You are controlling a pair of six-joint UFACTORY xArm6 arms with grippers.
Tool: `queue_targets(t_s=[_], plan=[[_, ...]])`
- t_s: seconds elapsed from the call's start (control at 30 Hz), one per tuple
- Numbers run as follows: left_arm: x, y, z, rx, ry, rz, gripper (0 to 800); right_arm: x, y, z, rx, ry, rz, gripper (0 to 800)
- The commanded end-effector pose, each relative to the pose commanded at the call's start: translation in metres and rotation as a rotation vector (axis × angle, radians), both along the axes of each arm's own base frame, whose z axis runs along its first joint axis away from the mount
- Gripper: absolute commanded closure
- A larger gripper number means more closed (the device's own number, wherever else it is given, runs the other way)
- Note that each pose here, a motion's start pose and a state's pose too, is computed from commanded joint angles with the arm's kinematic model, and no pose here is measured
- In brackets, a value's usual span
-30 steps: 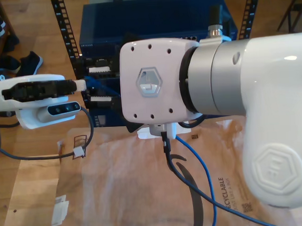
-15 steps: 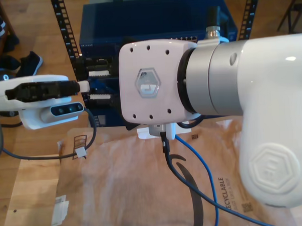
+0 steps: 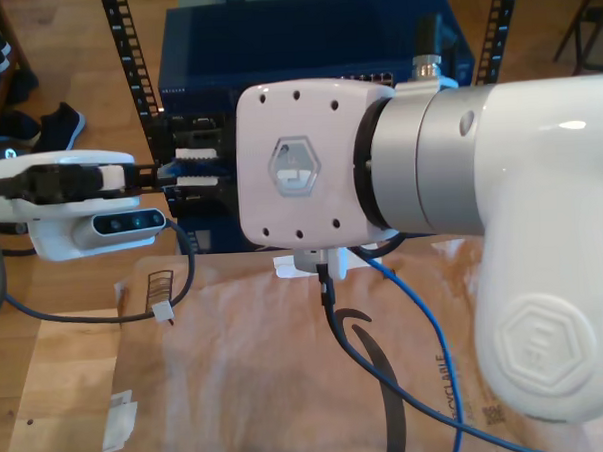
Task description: Grab the cable and plug it in
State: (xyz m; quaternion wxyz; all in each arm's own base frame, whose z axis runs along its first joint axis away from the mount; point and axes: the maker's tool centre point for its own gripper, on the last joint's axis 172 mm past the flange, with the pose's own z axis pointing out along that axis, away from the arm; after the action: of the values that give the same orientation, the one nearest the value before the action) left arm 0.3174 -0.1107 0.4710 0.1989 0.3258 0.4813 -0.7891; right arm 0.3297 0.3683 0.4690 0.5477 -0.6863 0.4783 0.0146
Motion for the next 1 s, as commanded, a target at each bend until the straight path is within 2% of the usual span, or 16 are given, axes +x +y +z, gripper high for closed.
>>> queue_targets(t_s=[0.07, 0.17, 0.23, 0.3, 0.4, 0.53, 0.6, 0.73, 0.77, 0.87, 1.0], plan=[[0.010, 0.004, -0.005, 0.027, -0.003, 0.045, 2, 0.006, -0.002, -0.005, -0.008, 0.007, -0.012, 800], [0.028, 0.019, -0.017, 0.107, -0.016, 0.162, 2, 0.033, -0.017, -0.013, -0.037, -0.027, -0.074, 800], [0.030, 0.031, -0.034, 0.203, -0.037, 0.183, 2, 0.057, -0.034, -0.023, -0.071, -0.054, -0.128, 800], [0.023, 0.045, -0.064, 0.335, -0.051, 0.174, 1, 0.079, -0.052, -0.033, -0.087, -0.063, -0.186, 800], [0.003, 0.056, -0.094, 0.508, -0.096, 0.137, 1, 0.106, -0.083, -0.042, -0.112, -0.126, -0.275, 800], [-0.032, 0.077, -0.128, 0.710, -0.122, 0.042, 1, 0.123, -0.117, -0.044, -0.121, -0.249, -0.371, 800], [-0.046, 0.089, -0.138, 0.766, -0.122, 0.008, 1, 0.128, -0.138, -0.045, -0.111, -0.300, -0.429, 800], [-0.069, 0.126, -0.156, 0.824, -0.157, -0.005, 1, 0.134, -0.185, -0.052, -0.121, -0.389, -0.540, 800], [-0.073, 0.132, -0.159, 0.829, -0.172, -0.005, 1, 0.134, -0.196, -0.053, -0.141, -0.429, -0.561, 799], [-0.085, 0.148, -0.166, 0.845, -0.152, 0.006, 1, 0.136, -0.219, -0.064, -0.204, -0.520, -0.619, 799], [-0.107, 0.172, -0.176, 0.902, -0.152, -0.026, 1, 0.136, -0.268, -0.077, -0.323, -0.580, -0.749, 797]])
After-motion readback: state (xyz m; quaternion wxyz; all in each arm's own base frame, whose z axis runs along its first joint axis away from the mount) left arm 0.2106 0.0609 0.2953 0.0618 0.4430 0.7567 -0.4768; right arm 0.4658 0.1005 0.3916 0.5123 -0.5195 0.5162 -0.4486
